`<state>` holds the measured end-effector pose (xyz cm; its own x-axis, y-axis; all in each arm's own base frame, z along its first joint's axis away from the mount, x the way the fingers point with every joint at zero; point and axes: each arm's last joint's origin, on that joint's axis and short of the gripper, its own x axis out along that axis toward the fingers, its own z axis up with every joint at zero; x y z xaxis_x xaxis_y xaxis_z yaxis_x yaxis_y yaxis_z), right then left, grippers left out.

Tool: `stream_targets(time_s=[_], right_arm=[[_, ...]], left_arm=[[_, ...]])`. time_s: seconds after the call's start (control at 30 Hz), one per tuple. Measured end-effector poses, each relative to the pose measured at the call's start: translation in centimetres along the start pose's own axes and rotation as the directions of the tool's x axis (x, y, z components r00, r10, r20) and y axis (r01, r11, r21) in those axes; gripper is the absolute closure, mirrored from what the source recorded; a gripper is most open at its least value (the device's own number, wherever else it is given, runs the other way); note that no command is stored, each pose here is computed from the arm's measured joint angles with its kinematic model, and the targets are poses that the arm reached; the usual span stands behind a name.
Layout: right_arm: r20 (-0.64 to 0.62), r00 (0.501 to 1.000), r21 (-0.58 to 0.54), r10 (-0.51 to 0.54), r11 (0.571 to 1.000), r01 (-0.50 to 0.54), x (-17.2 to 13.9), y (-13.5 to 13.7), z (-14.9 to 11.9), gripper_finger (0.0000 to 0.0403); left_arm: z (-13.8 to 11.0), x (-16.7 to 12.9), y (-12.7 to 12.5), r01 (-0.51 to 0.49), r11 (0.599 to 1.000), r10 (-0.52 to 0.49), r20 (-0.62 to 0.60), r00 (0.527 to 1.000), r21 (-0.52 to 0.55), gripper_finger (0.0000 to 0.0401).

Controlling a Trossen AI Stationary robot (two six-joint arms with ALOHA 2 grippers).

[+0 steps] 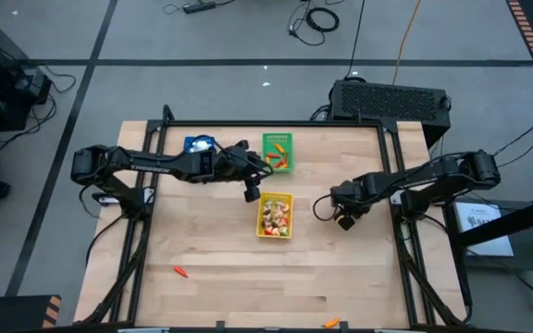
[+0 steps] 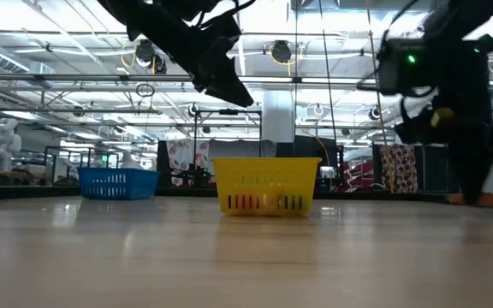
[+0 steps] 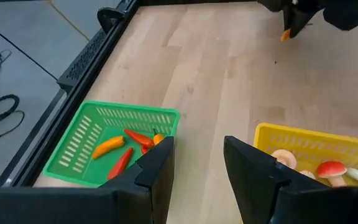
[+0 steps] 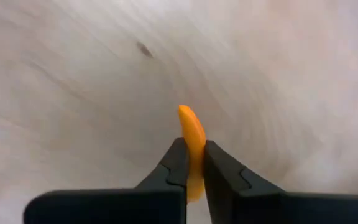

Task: Sort produce into baskets
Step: Put the orange chili pepper into the green bin

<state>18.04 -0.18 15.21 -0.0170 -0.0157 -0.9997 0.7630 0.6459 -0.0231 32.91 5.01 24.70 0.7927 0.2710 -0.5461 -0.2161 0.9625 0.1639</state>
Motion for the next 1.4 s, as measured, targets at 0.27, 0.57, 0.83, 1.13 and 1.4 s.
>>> stream_targets(time_s=[0.27, 0.57, 0.83, 1.13, 1.4], right_arm=[[0.247, 0.930, -0.192, 0.272, 0.954, -0.228, -4.0, 3.7, 3.1, 0.0380], [0.446, 0.656, -0.471, 0.609, 0.783, -0.407, -8.0, 7.1, 5.4, 0.0382], [0.475, 0.598, -0.515, 0.646, 0.755, -0.406, -8.5, 7.5, 5.7, 0.0382], [0.446, 0.572, -0.541, 0.689, 0.716, -0.440, -8.8, 7.7, 5.6, 0.0382], [0.448, 0.571, -0.556, 0.688, 0.715, -0.424, -8.8, 7.7, 5.6, 0.0382]], left_arm=[[-2.0, 0.5, -1.5, 0.146, 0.989, -0.145, 0.071, 0.987, -0.009, 0.0253], [-3.8, 0.0, -4.8, 0.344, 0.928, -0.372, 0.287, 0.883, 0.146, 0.0253], [-3.2, 0.3, -7.0, 0.320, 0.931, -0.365, 0.443, 0.819, 0.175, 0.0253], [-3.6, 2.4, -7.3, 0.239, 0.969, -0.238, 0.541, 0.807, 0.069, 0.0253], [-3.1, 3.2, -7.7, 0.290, 0.952, -0.298, 0.541, 0.787, 0.102, 0.0253]])
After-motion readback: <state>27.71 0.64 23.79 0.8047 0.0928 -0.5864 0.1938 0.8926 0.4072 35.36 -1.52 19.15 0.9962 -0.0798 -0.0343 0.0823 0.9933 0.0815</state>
